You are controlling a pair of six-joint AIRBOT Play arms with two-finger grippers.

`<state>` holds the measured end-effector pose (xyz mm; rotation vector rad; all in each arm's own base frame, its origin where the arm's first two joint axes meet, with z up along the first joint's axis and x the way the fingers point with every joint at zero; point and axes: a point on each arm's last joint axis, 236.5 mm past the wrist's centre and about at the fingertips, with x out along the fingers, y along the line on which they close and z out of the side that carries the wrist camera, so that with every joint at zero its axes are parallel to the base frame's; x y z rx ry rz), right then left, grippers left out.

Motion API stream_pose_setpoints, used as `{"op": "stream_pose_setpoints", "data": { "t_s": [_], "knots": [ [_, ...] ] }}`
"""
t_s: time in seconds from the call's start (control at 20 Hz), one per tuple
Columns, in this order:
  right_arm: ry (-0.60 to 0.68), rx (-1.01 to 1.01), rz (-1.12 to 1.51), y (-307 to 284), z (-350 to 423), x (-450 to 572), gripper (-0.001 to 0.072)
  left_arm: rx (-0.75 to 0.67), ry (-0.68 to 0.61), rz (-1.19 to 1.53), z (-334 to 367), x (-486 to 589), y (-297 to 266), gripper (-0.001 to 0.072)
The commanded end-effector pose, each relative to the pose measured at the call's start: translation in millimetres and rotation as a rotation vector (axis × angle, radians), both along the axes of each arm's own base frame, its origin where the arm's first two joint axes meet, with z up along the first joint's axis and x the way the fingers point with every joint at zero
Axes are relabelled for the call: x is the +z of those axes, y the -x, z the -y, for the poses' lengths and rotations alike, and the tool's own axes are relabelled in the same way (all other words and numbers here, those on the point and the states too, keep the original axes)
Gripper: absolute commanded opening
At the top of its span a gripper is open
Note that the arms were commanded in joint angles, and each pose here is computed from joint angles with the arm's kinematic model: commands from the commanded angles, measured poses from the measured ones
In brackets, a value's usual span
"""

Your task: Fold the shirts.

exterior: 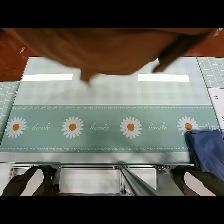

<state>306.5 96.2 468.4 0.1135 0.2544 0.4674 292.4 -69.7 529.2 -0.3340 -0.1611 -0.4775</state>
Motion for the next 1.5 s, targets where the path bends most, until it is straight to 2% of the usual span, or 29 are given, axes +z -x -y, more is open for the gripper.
{"op": "stream_pose_setpoints", "data": {
  "t_s": [0.0, 0.1, 0.25, 0.35, 0.45, 0.55, 0.75, 0.9, 1.1, 1.35, 1.45],
  "knots": [
    [0.079, -0.1, 0.078, 71, 15, 22, 0.0023, 0.18, -0.192, 0.228, 14, 44, 104, 0.0017],
    [0.087, -0.098, 0.103, 99, 11, 27, 0.0023, 0.324, -0.282, 0.285, 10, 48, 144, 0.0018],
    [0.098, -0.088, 0.016, 127, 7, 1, 0.0023, 0.495, -0.328, 0.286, -7, 44, 179, 0.0017],
    [0.068, -0.088, -0.129, 132, 7, -42, 0.0023, 0.542, -0.326, 0.204, -20, 28, 177, 0.0018],
    [0.019, -0.09, -0.267, 129, 5, -92, 0.0023, 0.504, -0.292, 0.077, -25, -3, 157, 0.0017],
    [-0.04, -0.107, -0.401, 118, 6, -148, 0.0023, 0.45, -0.257, -0.05, -32, -40, 123, 0.0017],
    [-0.15, -0.041, -0.573, 63, -8, -247, 0.0023, 0.29, -0.124, -0.392, -54, -157, 16, 0.0018],
    [-0.212, -0.011, -0.636, -2, -10, -308, 0.0023, 0.143, -0.03, -0.576, -60, -247, -66, 0.0017],
    [-0.307, -0.076, -0.743, -104, 4, -396, 0.0023, 0.092, 0.023, -0.792, -54, -365, -173, 0.0017],
    [-0.515, -0.107, -0.827, -208, 6, -443, 0.0024, -0.021, 0.04, -0.971, -13, -451, -246, 0.0017],
    [-0.659, -0.139, -0.827, -236, 15, -435, 0.0027, -0.028, 0.082, -0.993, -8, -454, -262, 0.0041]
  ]
}}
